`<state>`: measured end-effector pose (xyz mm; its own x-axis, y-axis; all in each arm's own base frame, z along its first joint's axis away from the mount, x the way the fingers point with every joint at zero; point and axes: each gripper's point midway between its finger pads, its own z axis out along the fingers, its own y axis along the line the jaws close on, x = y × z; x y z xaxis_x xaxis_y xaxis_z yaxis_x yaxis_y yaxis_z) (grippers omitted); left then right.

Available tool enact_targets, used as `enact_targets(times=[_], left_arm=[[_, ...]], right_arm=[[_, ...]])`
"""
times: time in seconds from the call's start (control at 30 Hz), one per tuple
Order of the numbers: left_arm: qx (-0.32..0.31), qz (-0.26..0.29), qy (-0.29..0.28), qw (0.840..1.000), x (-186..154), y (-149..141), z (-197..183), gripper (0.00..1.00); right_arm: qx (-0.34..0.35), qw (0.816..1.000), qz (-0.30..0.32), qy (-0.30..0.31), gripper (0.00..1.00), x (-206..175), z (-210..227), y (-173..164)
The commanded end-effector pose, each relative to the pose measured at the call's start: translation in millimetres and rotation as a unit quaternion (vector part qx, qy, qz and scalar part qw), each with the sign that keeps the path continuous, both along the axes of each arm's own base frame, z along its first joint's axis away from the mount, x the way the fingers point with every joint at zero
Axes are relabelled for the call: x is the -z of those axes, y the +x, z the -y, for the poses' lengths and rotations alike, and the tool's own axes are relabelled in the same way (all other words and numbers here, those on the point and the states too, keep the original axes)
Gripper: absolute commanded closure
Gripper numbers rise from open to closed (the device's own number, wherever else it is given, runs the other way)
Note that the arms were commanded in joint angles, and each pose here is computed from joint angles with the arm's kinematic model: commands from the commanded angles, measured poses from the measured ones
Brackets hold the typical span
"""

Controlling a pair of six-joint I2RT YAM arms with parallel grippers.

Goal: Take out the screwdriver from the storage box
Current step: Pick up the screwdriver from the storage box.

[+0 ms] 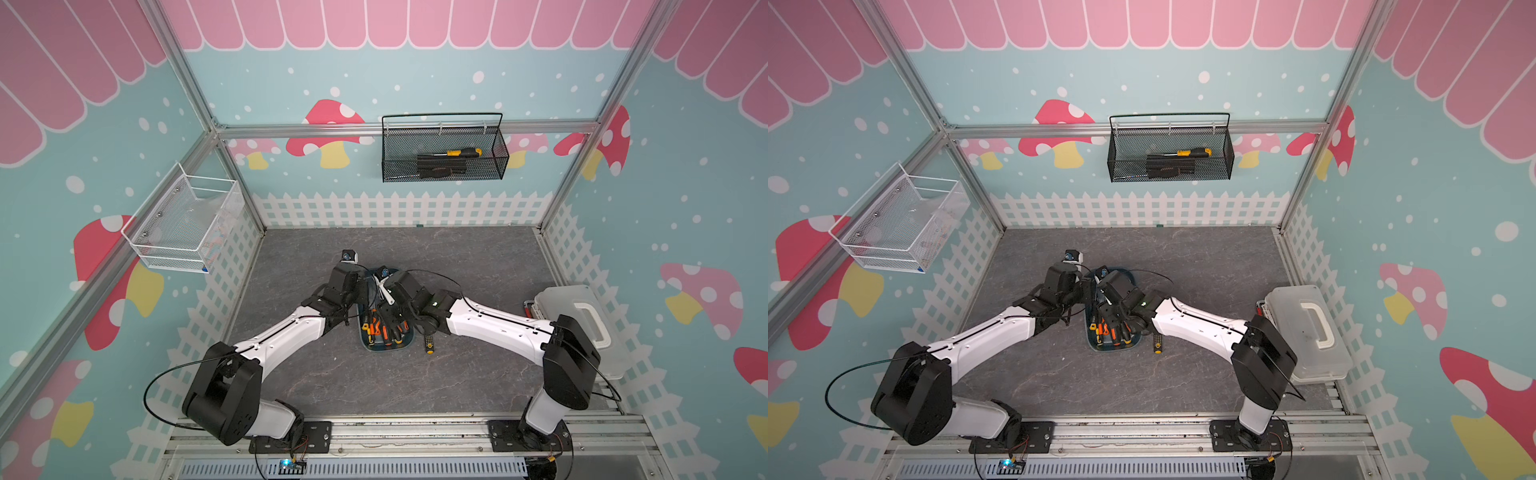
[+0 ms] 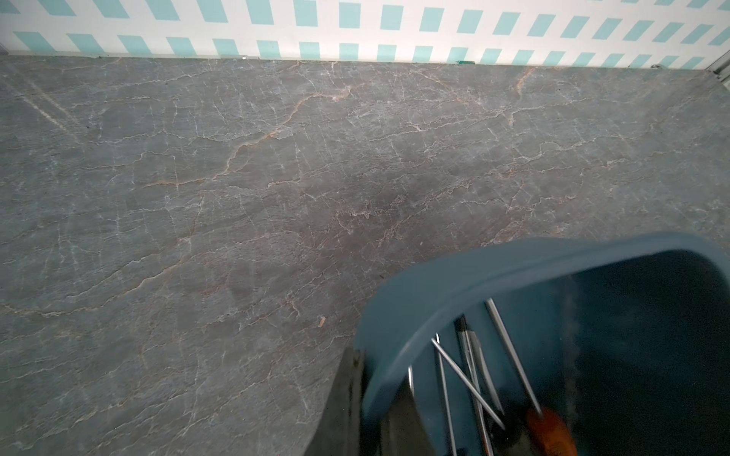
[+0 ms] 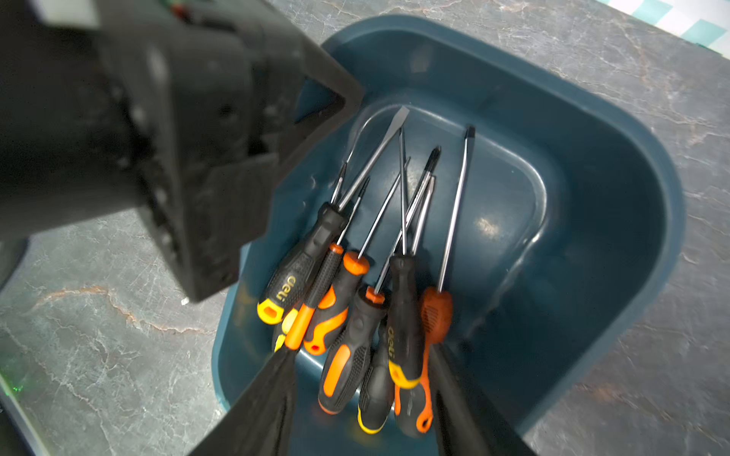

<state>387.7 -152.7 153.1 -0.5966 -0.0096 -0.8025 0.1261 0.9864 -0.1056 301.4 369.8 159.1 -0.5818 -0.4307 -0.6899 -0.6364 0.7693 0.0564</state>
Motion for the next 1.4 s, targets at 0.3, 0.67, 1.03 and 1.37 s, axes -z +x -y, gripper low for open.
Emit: enact_targets(times=[0.3, 0.67, 1.03, 1.37], left_arm=[[0.004, 0.032, -0.035, 0.999, -24, 3, 7, 1.00], [0.003, 0.029, -0.034, 0.999, -22, 3, 7, 1.00], [-0.001, 0.022, -0.035, 0.999, -17, 4, 7, 1.00], [-0.003, 0.020, -0.034, 0.999, -17, 4, 6, 1.00]], right_arm=[[-0.008, 0.998, -0.052, -0.030, 0.49, 43, 5, 16], [-0.009, 0.998, -0.053, -0.037, 0.55, 50, 4, 30], [-0.019, 0.998, -0.057, -0.028, 0.67, 50, -1, 29], [-0.028, 0.996, -0.075, -0.030, 0.70, 70, -9, 29]])
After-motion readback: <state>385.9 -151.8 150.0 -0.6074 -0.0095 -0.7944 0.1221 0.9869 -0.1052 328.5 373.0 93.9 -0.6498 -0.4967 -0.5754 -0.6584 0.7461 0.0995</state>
